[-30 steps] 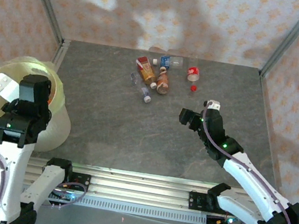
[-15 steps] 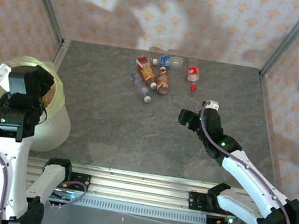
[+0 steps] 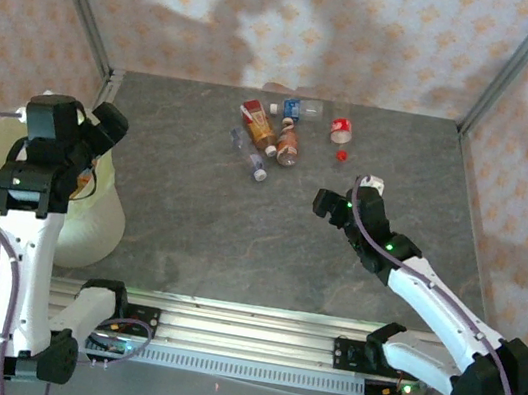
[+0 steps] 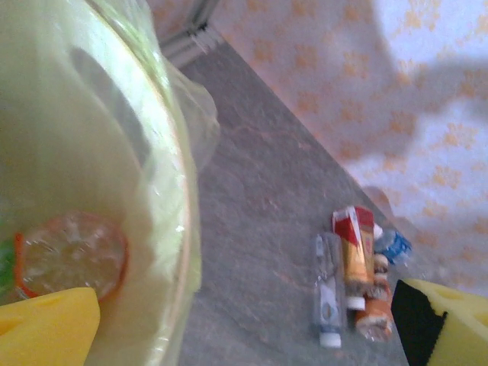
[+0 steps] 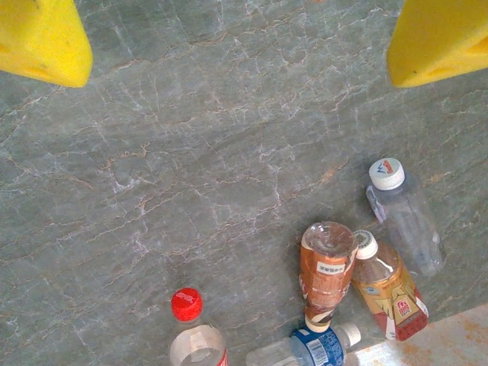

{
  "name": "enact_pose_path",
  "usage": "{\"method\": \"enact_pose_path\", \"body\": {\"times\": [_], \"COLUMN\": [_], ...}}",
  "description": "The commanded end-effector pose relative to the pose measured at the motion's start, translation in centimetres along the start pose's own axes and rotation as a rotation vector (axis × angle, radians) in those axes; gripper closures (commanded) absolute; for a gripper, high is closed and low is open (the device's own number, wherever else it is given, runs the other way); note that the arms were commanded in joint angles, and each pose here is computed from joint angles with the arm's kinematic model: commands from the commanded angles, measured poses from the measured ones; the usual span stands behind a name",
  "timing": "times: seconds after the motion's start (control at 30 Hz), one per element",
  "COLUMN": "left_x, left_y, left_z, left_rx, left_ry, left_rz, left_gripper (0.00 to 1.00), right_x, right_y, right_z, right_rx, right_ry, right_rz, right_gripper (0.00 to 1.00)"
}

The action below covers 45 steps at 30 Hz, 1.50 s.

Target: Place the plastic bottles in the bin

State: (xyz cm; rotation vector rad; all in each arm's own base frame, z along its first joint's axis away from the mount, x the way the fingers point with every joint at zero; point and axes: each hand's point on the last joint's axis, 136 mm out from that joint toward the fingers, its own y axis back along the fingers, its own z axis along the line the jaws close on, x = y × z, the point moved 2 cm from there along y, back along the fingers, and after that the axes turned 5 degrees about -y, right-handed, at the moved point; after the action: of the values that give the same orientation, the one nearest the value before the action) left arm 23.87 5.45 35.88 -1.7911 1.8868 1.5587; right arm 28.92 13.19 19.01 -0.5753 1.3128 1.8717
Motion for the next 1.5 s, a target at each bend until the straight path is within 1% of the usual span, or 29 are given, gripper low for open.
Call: {"method": "enact_pose_path", "body": {"times": [0.0, 0.07, 0.13, 0.27, 0.37, 0.53, 0.63, 0.77, 0.97, 1.03, 1.1, 1.23, 1.33, 1.47], "left_x": [0.4, 0.6, 1.0, 0.3, -0.6, -0.2, 0.3, 1.7, 5.5, 6.6, 7.7, 9.6, 10.8, 11.6], "left_y": [-0.3, -0.6, -1.0, -0.2, 0.9, 2.3, 3.2, 3.5, 2.7, 2.3, 1.7, 0.3, -0.8, -1.7], "left_z": [-0.6, 0.6, 1.3, 0.5, -1.1, -5.0, -7.0, -10.2, -16.0, -17.4, -18.5, -19.7, -19.5, -18.4], "left_rx": [0.039, -0.027, -0.06, -0.022, 0.059, 0.278, 0.368, 0.493, 0.659, 0.676, 0.677, 0.679, 0.659, 0.616], "left_ry": [0.003, -0.006, -0.014, -0.027, -0.031, -0.011, -0.038, -0.086, -0.197, -0.242, -0.287, -0.313, -0.309, -0.307], "left_rz": [0.039, 0.034, 0.043, 0.027, 0.003, 0.068, 0.068, 0.107, 0.202, 0.227, 0.247, 0.287, 0.315, 0.321], "left_gripper": [0.0, 0.0, 0.0, 0.0, 0.0, 0.0, 0.0, 0.0, 0.0, 0.0, 0.0, 0.0, 0.0, 0.0], "right_x": [-0.3, -0.2, -0.1, 0.2, 0.3, -0.2, -1.0, -2.1, -3.3, -3.7, -3.3, -3.1, -3.0, -2.8], "right_y": [0.0, -0.2, -0.3, -0.7, -0.8, -0.8, -1.0, -1.3, -1.9, -2.0, -3.2, -5.0, -7.0, -9.8], "right_z": [0.0, 0.1, 0.1, 0.1, 0.0, 0.6, 0.8, 0.5, 0.1, 0.2, 0.6, 2.3, 3.2, 4.2], "right_rx": [0.016, 0.017, 0.019, 0.02, 0.026, -0.005, -0.02, -0.021, -0.048, -0.058, -0.08, -0.146, -0.156, -0.124], "right_ry": [0.005, 0.004, -0.001, 0.004, 0.01, -0.017, -0.034, -0.045, -0.064, -0.072, -0.066, -0.046, -0.051, -0.073], "right_rz": [-0.009, -0.005, 0.0, 0.015, 0.017, 0.003, -0.011, 0.001, 0.047, 0.06, 0.114, 0.193, 0.248, 0.345], "right_gripper": [0.01, 0.01, 0.01, 0.01, 0.0, 0.01, 0.0, 0.01, 0.01, 0.01, 0.01, 0.01, 0.0, 0.04]}}
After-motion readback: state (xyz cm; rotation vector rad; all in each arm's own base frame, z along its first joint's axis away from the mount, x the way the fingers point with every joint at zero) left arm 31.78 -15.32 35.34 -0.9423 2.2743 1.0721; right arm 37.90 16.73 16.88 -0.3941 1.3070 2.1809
